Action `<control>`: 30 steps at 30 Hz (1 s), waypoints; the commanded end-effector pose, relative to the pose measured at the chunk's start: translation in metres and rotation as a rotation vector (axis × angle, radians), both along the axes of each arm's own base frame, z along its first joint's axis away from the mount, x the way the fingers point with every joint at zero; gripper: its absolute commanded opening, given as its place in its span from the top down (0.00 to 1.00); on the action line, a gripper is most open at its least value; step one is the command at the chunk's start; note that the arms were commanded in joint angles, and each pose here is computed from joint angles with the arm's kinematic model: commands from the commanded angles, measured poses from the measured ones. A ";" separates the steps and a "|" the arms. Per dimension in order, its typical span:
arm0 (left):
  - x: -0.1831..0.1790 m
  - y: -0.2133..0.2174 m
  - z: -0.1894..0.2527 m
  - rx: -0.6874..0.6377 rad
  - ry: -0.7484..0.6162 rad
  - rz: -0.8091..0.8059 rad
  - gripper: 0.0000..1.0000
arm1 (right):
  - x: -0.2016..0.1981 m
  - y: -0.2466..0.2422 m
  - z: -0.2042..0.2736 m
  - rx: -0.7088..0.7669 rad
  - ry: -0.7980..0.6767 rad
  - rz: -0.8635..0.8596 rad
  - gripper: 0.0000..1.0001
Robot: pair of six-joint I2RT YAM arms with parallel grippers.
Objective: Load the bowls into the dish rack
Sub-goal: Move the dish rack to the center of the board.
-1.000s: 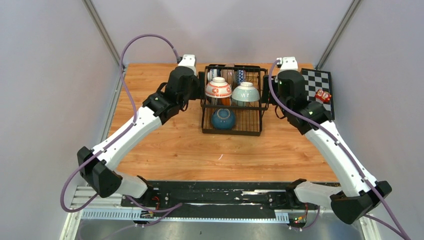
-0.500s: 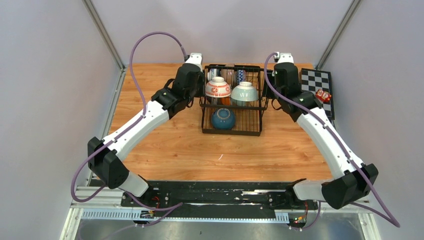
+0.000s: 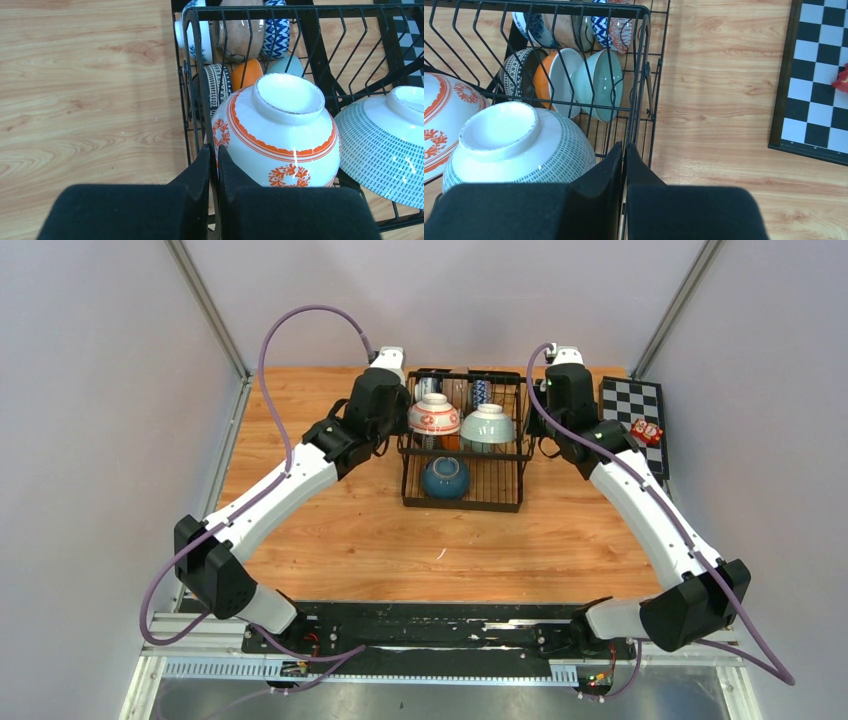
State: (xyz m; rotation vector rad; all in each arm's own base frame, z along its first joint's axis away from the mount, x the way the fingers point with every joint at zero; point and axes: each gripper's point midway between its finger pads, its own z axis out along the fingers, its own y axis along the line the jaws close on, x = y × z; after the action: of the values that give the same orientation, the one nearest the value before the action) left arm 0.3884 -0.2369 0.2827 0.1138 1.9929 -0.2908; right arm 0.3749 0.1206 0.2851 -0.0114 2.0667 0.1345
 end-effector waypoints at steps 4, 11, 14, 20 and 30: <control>-0.024 0.033 0.029 -0.008 -0.066 0.020 1.00 | -0.015 0.024 0.016 0.078 -0.018 0.138 0.97; -0.053 0.043 0.035 -0.057 -0.065 -0.015 1.00 | -0.032 0.048 0.015 0.058 -0.008 0.203 0.97; -0.063 0.047 0.033 -0.065 -0.061 -0.023 1.00 | -0.040 0.054 0.015 0.052 -0.013 0.214 0.97; -0.083 0.047 0.023 -0.102 -0.033 -0.071 1.00 | -0.049 0.055 0.013 0.012 -0.023 0.191 0.97; -0.094 0.056 0.008 -0.074 -0.007 -0.072 0.95 | -0.054 0.045 0.007 -0.002 -0.024 0.160 0.97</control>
State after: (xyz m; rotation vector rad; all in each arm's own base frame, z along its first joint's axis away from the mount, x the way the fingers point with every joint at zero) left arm 0.3082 -0.1850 0.2807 0.0459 1.9919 -0.3993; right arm 0.3251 0.1772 0.2843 -0.1460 2.0798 0.2839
